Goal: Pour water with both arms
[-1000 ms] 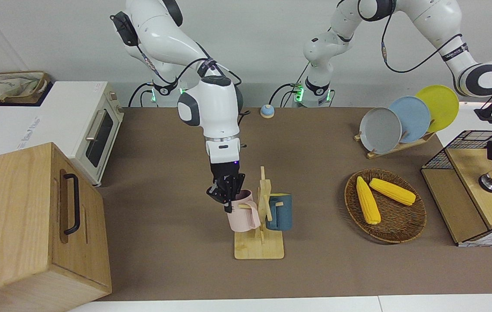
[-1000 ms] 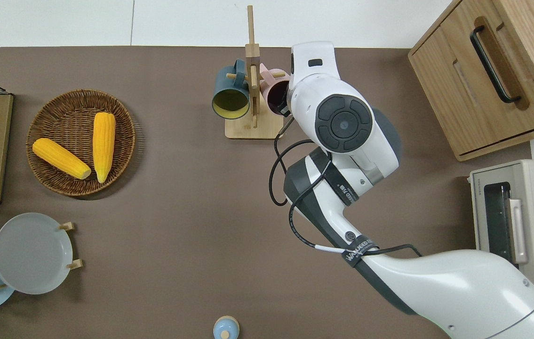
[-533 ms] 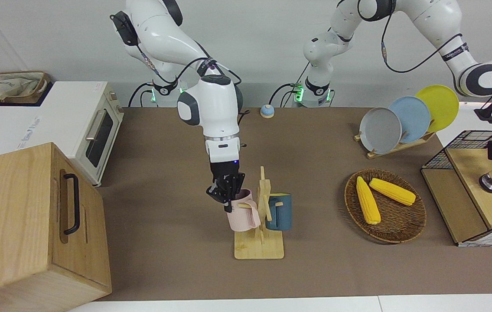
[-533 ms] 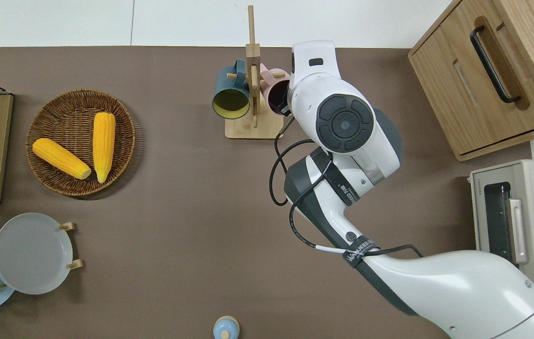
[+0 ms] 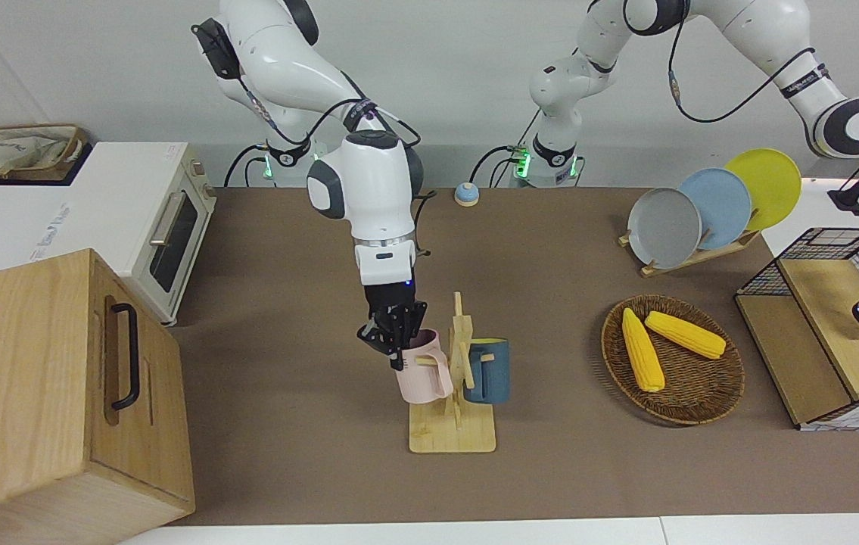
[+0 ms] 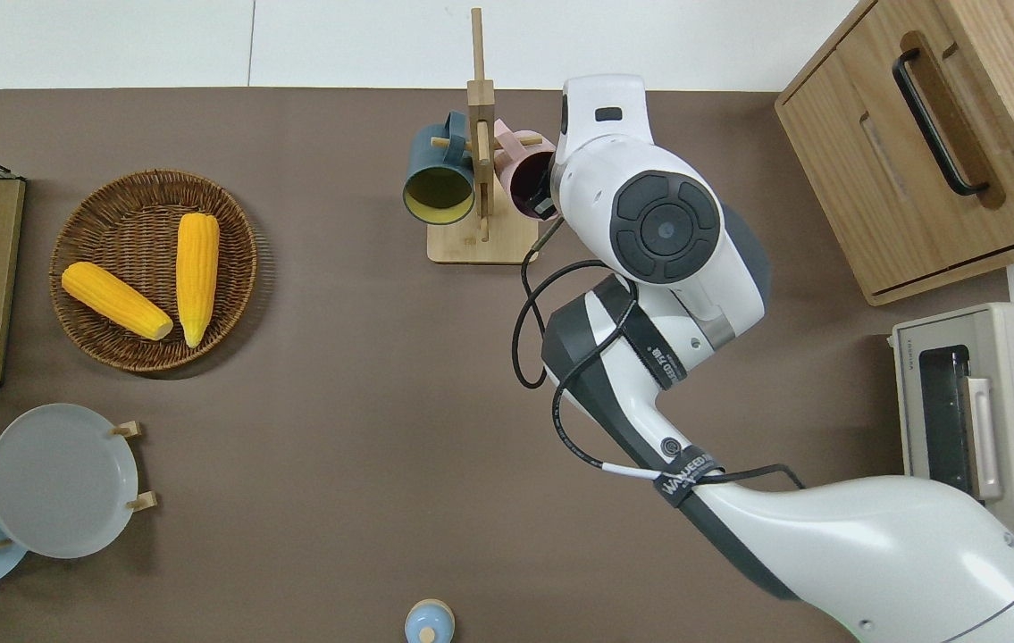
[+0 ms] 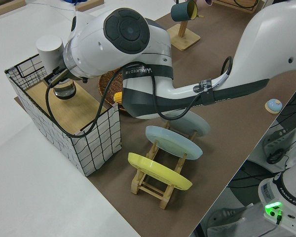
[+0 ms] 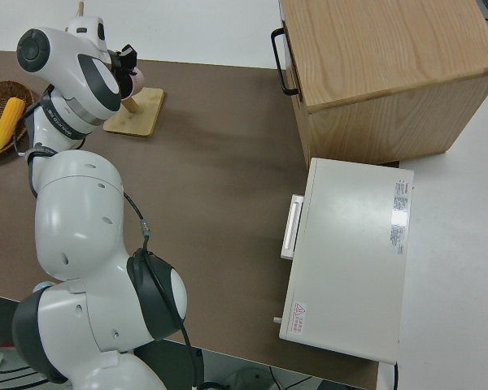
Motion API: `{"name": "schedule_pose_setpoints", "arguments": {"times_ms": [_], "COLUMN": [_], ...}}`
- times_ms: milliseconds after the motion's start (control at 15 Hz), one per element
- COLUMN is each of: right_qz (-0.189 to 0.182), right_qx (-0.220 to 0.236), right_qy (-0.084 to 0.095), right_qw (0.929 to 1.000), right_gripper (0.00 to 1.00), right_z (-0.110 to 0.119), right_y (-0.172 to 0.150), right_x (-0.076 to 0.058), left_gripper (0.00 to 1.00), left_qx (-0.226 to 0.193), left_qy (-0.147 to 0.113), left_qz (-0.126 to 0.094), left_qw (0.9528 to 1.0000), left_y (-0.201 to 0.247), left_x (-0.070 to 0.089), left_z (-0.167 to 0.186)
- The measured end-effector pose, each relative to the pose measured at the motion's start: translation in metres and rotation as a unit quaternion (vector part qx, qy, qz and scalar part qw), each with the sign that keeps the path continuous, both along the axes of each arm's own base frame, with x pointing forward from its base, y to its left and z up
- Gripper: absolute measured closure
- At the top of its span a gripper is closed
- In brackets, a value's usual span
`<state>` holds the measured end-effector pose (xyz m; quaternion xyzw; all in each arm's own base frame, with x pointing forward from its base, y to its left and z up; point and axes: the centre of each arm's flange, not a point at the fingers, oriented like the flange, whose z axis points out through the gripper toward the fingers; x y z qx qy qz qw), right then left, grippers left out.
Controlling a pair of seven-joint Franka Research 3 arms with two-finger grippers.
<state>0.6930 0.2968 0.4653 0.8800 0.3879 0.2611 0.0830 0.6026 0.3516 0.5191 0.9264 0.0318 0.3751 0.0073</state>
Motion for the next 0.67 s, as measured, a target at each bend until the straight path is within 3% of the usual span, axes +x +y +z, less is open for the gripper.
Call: {"name": "schedule_pose_setpoints", "arguments": {"times_ms": [667], "right_qz": [-0.013], "right_qx": [-0.006], "right_qy": [0.005], "right_qw": [0.9999], "right_gripper": [0.95], "right_z": [0.007], "right_y": [-0.014], "right_x": [0.001], "left_gripper": [0.37], "left_qx": [-0.011], "left_qy": [0.019], "left_qz": [-0.001], "left_qw": [0.9998], "left_y": [-0.016], "left_x": [-0.009], "left_z": [0.055]}}
